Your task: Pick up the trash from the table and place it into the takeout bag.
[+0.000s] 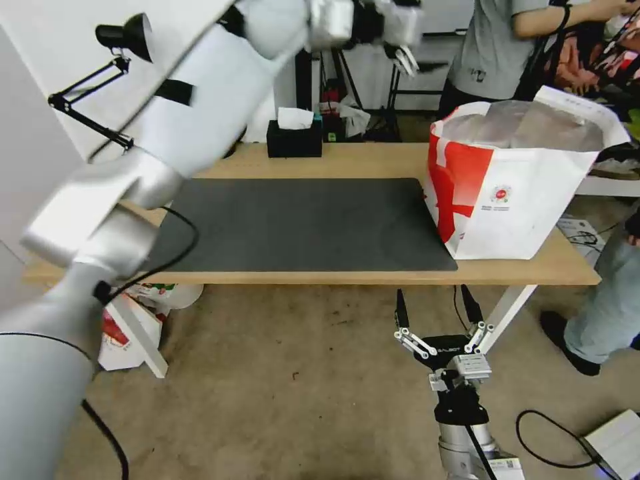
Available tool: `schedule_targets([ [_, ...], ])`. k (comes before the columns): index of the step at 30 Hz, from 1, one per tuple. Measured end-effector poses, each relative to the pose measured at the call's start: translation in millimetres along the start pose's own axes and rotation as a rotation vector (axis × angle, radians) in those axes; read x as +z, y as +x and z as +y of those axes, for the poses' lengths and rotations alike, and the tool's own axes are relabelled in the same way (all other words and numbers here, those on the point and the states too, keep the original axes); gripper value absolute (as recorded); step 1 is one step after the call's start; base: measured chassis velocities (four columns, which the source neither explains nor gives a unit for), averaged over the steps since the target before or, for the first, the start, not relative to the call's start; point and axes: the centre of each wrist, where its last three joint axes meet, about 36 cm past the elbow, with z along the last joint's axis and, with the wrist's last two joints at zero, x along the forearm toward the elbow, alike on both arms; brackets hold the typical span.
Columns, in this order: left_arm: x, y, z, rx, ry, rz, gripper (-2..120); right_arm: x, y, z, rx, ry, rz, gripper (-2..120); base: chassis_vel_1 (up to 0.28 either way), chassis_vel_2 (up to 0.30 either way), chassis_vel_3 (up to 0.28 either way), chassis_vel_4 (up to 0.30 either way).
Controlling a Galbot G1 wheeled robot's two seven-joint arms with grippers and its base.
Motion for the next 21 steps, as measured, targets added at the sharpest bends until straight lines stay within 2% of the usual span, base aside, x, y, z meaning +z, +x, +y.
schedule_targets([
  [1,-1.9,18,-2.3,-0.032,0.027,0.015,100,0,0,0,0.0,0.0,0.0,100,0.0,0.0,0.0,0.0],
  [2,-1.9,18,-2.3,-0.032,0.027,0.015,100,0,0,0,0.0,0.0,0.0,100,0.0,0.0,0.0,0.0],
  [5,-13.0,65,-10.2,-0.104,0.071,0.043,100,0,0,0,0.0,0.0,0.0,100,0.0,0.0,0.0,0.0],
  [7,-16.0,76,-12.4,-0.121,0.079,0.049,100,0,0,0,0.0,0.0,0.0,100,0.0,0.0,0.0,0.0],
  [10,-29.9,125,-21.7,-0.2,0.109,0.082,100,0,0,0,0.0,0.0,0.0,100,0.0,0.0,0.0,0.0],
  [11,-29.9,125,-21.7,-0.2,0.109,0.082,100,0,0,0,0.0,0.0,0.0,100,0.0,0.0,0.0,0.0],
  [13,-39.3,152,-28.9,-0.244,0.127,0.105,100,0,0,0,0.0,0.0,0.0,100,0.0,0.0,0.0,0.0],
  [14,-39.3,152,-28.9,-0.244,0.127,0.105,100,0,0,0,0.0,0.0,0.0,100,0.0,0.0,0.0,0.0],
  [18,-62.4,207,-50.2,-0.339,0.169,0.153,100,0,0,0,0.0,0.0,0.0,100,0.0,0.0,0.0,0.0],
  [19,-62.4,207,-50.2,-0.339,0.169,0.153,100,0,0,0,0.0,0.0,0.0,100,0.0,0.0,0.0,0.0],
  [21,-73.9,231,-61.8,-0.376,0.184,0.173,100,0,0,0,0.0,0.0,0.0,100,0.0,0.0,0.0,0.0],
])
